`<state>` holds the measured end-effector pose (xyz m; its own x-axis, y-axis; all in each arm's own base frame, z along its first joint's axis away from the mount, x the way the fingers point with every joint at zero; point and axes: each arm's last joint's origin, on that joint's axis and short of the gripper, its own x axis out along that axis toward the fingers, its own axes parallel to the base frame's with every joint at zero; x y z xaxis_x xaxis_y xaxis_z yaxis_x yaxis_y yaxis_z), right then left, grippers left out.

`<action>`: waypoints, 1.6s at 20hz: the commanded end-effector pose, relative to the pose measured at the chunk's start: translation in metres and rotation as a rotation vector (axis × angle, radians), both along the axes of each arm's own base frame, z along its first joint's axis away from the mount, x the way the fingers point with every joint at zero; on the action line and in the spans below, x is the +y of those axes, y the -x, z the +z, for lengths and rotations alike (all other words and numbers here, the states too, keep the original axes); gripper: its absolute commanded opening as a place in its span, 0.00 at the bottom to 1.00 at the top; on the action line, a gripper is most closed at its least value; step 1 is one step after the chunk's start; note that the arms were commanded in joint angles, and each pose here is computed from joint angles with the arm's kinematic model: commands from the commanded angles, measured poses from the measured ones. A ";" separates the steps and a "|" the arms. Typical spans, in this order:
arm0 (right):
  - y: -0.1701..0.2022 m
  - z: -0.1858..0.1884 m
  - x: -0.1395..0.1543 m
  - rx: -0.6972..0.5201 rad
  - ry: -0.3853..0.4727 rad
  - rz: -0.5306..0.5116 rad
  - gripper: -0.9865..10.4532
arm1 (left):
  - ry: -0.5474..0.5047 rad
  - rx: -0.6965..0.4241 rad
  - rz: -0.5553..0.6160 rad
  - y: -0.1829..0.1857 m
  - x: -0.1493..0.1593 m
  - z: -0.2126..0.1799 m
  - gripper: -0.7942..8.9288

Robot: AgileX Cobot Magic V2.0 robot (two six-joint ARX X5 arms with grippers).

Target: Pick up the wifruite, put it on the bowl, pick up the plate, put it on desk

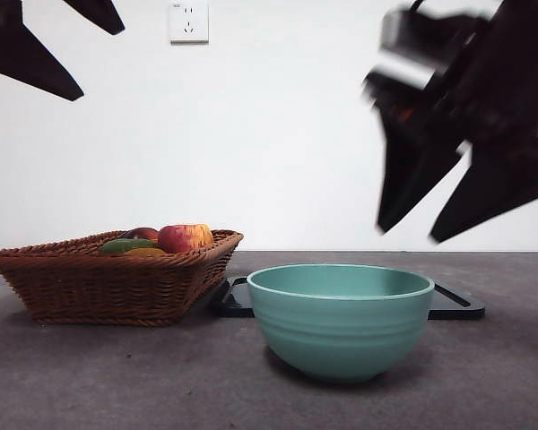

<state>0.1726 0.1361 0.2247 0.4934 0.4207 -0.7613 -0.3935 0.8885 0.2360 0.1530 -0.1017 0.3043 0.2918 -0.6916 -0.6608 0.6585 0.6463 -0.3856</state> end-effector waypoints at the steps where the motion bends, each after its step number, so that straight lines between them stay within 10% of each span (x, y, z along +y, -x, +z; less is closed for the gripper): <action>1: 0.016 0.024 -0.010 -0.037 -0.017 0.018 0.32 | 0.001 -0.012 -0.014 -0.001 -0.002 0.002 0.40; 10: 0.086 0.064 -0.059 -0.084 -0.213 0.155 0.32 | 0.001 -0.009 -0.014 -0.001 -0.001 0.002 0.40; 20: 0.099 0.063 -0.070 -0.056 -0.201 0.159 0.32 | 0.001 -0.005 -0.012 -0.001 -0.001 0.002 0.40; 24: 0.100 0.062 -0.070 -0.053 -0.194 0.161 0.11 | 0.004 -0.013 -0.012 -0.001 -0.002 0.002 0.09; 32: 0.099 0.063 -0.070 -0.068 -0.183 0.164 0.09 | 0.006 -0.015 -0.012 -0.002 -0.002 0.002 0.09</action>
